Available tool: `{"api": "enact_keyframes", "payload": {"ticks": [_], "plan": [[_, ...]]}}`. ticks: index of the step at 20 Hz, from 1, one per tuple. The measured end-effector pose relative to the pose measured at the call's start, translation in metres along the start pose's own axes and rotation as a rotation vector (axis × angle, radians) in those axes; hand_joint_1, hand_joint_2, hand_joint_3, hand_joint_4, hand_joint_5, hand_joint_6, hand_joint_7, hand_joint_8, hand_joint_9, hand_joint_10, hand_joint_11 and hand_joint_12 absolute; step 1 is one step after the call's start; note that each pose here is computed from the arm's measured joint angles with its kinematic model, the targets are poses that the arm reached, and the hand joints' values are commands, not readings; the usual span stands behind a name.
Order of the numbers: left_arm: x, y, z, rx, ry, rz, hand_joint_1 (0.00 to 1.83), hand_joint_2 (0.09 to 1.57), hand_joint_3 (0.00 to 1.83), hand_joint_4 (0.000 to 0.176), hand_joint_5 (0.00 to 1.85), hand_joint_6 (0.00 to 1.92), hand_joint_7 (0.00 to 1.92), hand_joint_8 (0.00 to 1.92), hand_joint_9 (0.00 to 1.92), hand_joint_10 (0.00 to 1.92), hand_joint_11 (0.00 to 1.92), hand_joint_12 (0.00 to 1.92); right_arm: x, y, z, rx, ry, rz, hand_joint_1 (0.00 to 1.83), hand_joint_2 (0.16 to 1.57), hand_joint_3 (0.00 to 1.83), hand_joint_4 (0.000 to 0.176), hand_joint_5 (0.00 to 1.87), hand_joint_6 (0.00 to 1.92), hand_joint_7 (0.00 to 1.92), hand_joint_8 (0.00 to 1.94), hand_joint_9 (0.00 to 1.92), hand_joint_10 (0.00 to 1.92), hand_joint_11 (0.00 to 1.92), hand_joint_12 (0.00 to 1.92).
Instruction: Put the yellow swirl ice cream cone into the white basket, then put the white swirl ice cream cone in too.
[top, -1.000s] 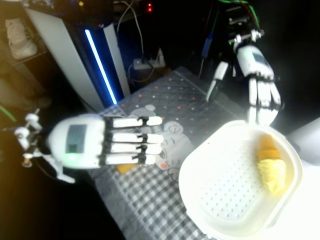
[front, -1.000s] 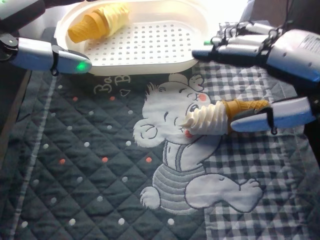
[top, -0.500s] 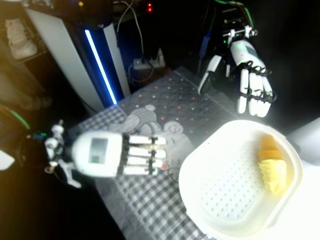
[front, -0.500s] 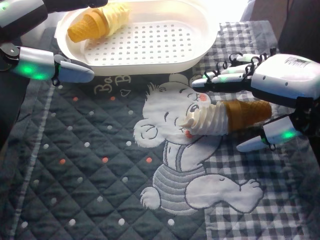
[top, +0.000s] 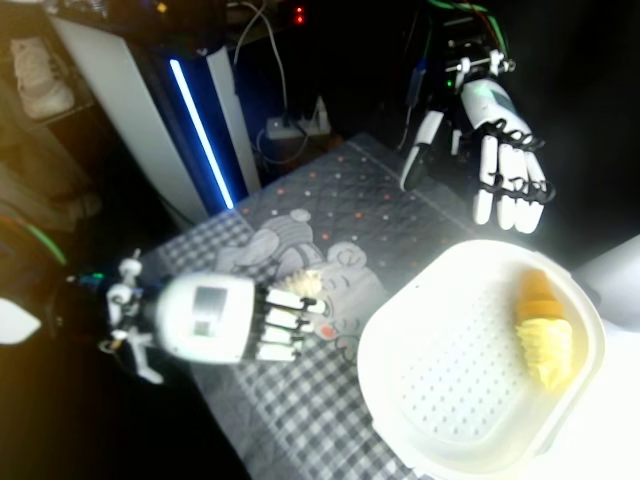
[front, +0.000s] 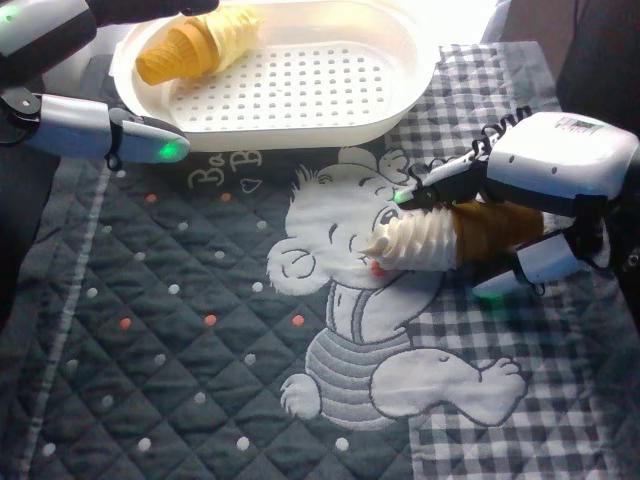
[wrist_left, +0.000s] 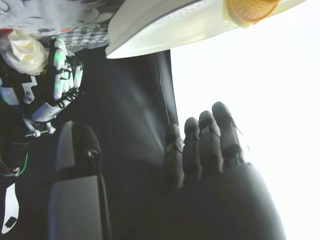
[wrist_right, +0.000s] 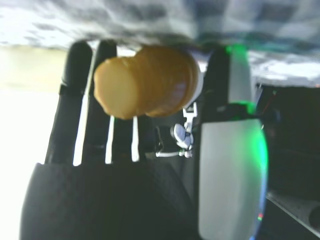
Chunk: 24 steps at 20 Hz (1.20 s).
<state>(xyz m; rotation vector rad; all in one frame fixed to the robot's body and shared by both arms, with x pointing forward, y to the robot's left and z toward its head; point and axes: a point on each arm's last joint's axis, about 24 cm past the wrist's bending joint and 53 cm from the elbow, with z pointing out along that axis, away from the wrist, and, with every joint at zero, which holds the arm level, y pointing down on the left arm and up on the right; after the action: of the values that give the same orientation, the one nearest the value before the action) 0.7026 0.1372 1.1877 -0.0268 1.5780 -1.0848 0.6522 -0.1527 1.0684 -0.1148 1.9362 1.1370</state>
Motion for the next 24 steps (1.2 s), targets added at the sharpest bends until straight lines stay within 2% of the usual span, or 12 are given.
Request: {"api": "enact_keyframes", "payload": {"ticks": [2,5,8,11,12,14,16,18,19,21,22,24], "plan": [[0.000,0.000,0.000,0.000,-0.002,-0.002,0.93,0.91,0.00,0.042,0.37,0.00,0.28,0.00,0.22,0.00,0.00,0.63,-0.001,-0.003,0.002,0.006,-0.005,0.011,1.31,1.05,0.00,0.000,1.06,0.71,1.21,0.69,1.18,0.99,1.03,1.43],[0.000,0.001,0.000,-0.002,-0.003,-0.005,0.94,0.92,0.00,0.006,0.38,0.00,0.30,0.00,0.25,0.01,0.00,0.75,-0.002,-0.007,0.003,0.013,-0.008,0.020,1.28,1.01,0.00,0.005,1.19,0.62,1.30,0.48,1.24,1.33,1.18,1.71],[0.002,0.002,-0.002,-0.003,0.000,-0.006,0.93,0.92,0.00,0.000,0.39,0.00,0.31,0.00,0.27,0.01,0.00,0.80,-0.004,-0.010,0.003,0.019,-0.012,0.026,1.23,0.97,0.00,0.000,1.37,0.29,1.38,0.83,1.37,1.86,1.37,1.92],[0.006,0.004,-0.006,-0.011,0.002,-0.025,0.92,0.92,0.00,0.008,0.39,0.00,0.32,0.00,0.28,0.01,0.00,0.79,-0.005,-0.011,0.001,0.020,-0.009,0.048,1.21,1.01,0.00,0.000,1.25,0.51,1.34,0.98,1.31,1.81,1.28,1.92],[0.009,0.005,-0.009,-0.015,0.008,-0.027,0.92,0.92,0.00,0.004,0.39,0.00,0.31,0.00,0.28,0.01,0.00,0.80,-0.006,-0.011,-0.001,0.022,-0.007,0.055,1.22,1.00,0.00,0.000,1.27,0.48,1.32,1.53,1.35,1.90,1.34,1.92],[0.009,0.008,-0.014,-0.025,0.011,-0.029,0.91,0.92,0.00,0.009,0.39,0.00,0.30,0.00,0.27,0.00,0.00,0.76,-0.013,-0.004,-0.009,0.011,-0.014,0.055,1.27,1.04,0.00,0.000,1.24,0.40,1.12,1.07,1.05,1.36,0.85,1.70],[0.002,0.011,-0.016,-0.033,-0.011,-0.041,0.86,0.92,0.00,0.010,0.40,0.00,0.32,0.00,0.29,0.01,0.00,0.82,-0.030,-0.003,-0.027,0.020,-0.031,0.016,1.27,1.04,0.00,0.000,1.23,0.41,1.12,1.00,1.02,1.06,0.76,1.58],[0.000,0.009,-0.016,-0.025,-0.018,-0.042,0.87,0.91,0.00,0.022,0.40,0.00,0.32,0.00,0.29,0.00,0.00,0.81,-0.055,0.002,-0.042,0.012,-0.082,0.010,1.28,1.06,0.00,0.000,1.25,0.34,1.05,1.09,0.90,1.16,0.63,1.72],[0.001,0.008,-0.016,-0.021,-0.014,-0.038,0.91,0.91,0.00,0.023,0.39,0.00,0.31,0.00,0.28,0.00,0.00,0.79,-0.065,0.007,-0.047,-0.003,-0.110,0.016,1.25,1.07,0.00,0.000,1.12,0.76,1.10,0.80,0.95,0.75,0.62,1.45],[0.003,0.006,-0.016,-0.013,-0.012,-0.036,0.88,0.90,0.00,0.022,0.40,0.00,0.31,0.00,0.29,0.00,0.00,0.81,-0.085,0.017,-0.058,-0.039,-0.160,0.013,1.38,1.07,0.00,0.000,1.03,0.94,1.12,0.59,0.96,1.10,0.75,1.27],[0.002,0.005,-0.016,-0.012,-0.014,-0.037,0.92,0.89,0.00,0.024,0.41,0.00,0.32,0.00,0.29,0.00,0.00,0.79,-0.094,0.021,-0.063,-0.052,-0.183,0.010,1.29,1.06,0.00,0.000,1.10,0.65,1.13,0.85,0.96,1.38,0.81,1.66],[0.001,0.005,-0.016,-0.012,-0.018,-0.042,0.91,0.90,0.00,0.004,0.41,0.00,0.33,0.00,0.30,0.00,0.00,0.86,-0.113,0.027,-0.073,-0.069,-0.242,-0.015,1.28,1.03,0.00,0.000,1.12,0.63,1.25,0.67,1.10,1.11,0.92,1.52]]}}
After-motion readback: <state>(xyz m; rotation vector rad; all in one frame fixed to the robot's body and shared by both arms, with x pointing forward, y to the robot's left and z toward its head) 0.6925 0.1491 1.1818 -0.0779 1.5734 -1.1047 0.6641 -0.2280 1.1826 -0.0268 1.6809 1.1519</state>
